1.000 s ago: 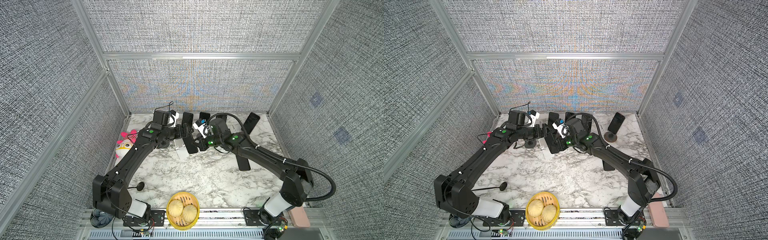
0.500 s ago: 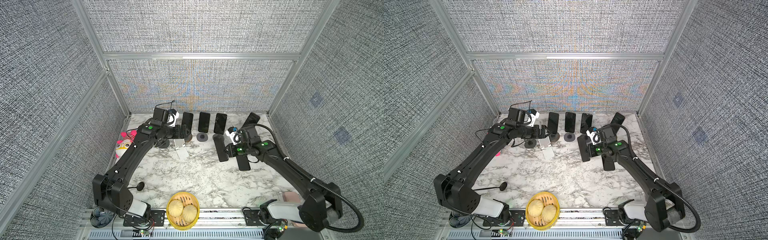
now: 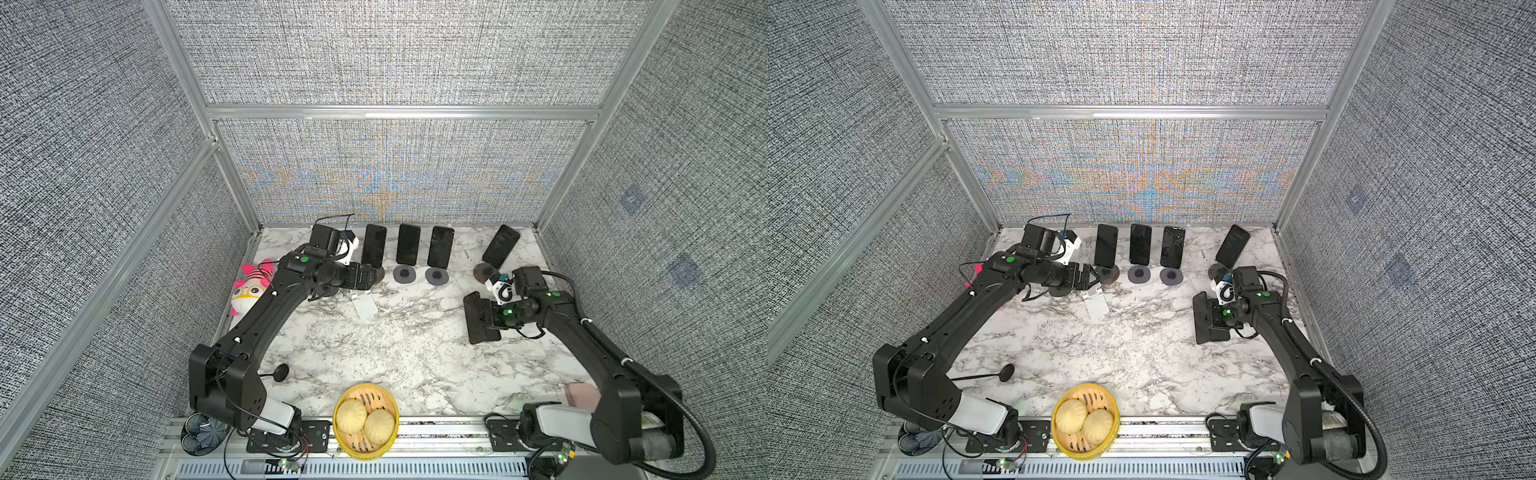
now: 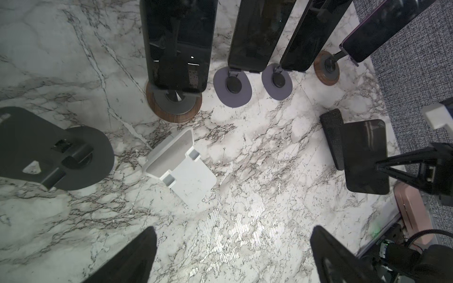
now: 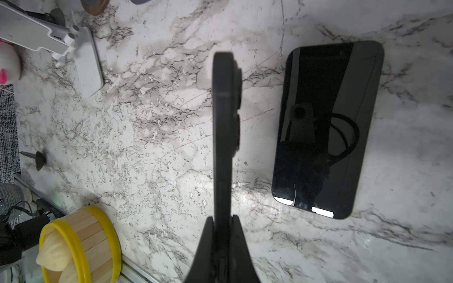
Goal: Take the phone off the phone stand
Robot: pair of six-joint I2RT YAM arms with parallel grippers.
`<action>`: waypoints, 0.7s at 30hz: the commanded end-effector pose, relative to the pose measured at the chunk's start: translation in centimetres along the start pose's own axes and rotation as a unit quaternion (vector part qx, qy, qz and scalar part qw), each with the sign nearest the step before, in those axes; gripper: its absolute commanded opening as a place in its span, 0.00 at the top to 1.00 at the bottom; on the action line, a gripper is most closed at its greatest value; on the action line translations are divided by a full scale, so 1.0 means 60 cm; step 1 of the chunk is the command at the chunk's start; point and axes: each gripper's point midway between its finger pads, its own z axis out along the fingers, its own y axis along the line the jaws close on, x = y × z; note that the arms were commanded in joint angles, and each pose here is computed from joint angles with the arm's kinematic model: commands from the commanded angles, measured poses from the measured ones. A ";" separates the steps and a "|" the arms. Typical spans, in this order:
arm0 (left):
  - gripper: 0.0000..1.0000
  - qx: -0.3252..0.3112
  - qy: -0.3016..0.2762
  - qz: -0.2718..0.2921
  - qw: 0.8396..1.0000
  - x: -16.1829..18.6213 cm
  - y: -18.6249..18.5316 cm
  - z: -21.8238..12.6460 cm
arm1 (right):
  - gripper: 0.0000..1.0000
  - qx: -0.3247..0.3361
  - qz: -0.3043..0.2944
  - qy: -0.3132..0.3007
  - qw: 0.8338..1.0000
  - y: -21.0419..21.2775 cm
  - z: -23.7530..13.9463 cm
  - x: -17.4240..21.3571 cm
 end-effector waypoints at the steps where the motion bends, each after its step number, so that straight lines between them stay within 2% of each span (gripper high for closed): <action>1: 0.01 0.005 -0.006 0.014 1.000 -0.004 -0.004 -0.001 | 1.00 -0.021 -0.013 0.001 1.000 0.005 0.009 -0.009; 21: 0.01 0.010 0.005 0.013 1.000 0.002 -0.004 0.005 | 1.00 -0.044 0.000 0.027 0.999 -0.010 0.058 -0.026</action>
